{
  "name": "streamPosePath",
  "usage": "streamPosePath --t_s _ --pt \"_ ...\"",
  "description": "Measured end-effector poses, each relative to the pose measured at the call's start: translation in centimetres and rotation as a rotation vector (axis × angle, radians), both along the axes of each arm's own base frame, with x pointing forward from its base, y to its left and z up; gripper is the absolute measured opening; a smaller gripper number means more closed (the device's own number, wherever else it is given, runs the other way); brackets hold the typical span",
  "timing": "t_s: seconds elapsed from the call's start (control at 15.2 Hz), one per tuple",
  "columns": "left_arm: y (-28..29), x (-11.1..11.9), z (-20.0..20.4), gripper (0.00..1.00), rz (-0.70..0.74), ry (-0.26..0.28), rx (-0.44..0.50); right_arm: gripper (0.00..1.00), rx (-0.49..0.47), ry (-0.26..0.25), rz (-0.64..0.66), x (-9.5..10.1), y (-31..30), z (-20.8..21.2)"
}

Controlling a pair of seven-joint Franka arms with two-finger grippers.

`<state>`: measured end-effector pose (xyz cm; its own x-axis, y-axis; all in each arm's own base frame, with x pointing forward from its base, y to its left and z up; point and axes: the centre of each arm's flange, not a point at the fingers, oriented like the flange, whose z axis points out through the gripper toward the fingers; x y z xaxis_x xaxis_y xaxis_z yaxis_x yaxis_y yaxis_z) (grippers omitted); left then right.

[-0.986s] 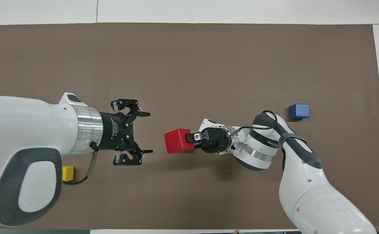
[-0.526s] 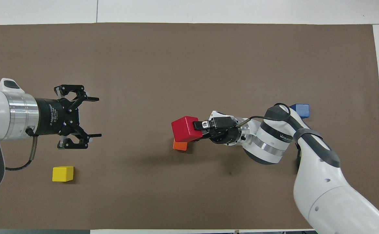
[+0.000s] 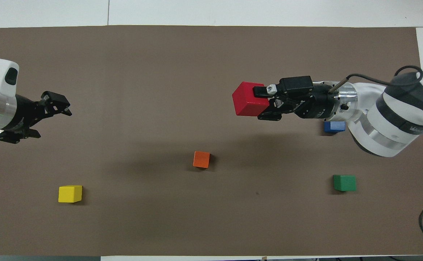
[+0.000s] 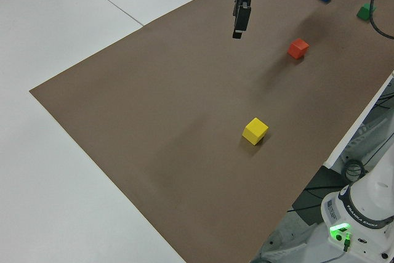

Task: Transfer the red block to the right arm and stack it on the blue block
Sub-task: 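Carry the red cube with the right gripper above the blue cube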

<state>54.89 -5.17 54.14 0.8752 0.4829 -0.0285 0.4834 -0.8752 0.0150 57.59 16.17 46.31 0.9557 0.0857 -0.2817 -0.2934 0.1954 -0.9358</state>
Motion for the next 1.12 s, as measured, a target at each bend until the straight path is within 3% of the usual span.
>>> streamPosePath --t_s 0.13,0.33,0.46,0.85,1.12 --pt "0.7 1.3 1.0 1.00 -0.126 0.025 -0.006 0.57 -0.161 -0.015 -0.007 0.1 -0.8 3.7" --pt "0.8 1.2 1.7 1.00 -0.249 0.057 0.021 0.57 -0.350 -0.051 0.005 -0.2 -1.4 6.7" --pt "1.0 0.4 2.3 1.00 -0.257 0.082 0.029 0.57 -0.505 -0.067 0.045 -0.3 -1.9 7.7" --pt "0.8 -0.3 3.5 1.00 -0.267 0.058 0.029 0.57 -0.983 -0.128 0.085 0.0 -3.6 12.0" --pt "0.0 -0.4 3.3 1.00 -0.283 0.063 0.029 0.57 -1.327 -0.205 0.109 -0.5 -4.4 13.3"
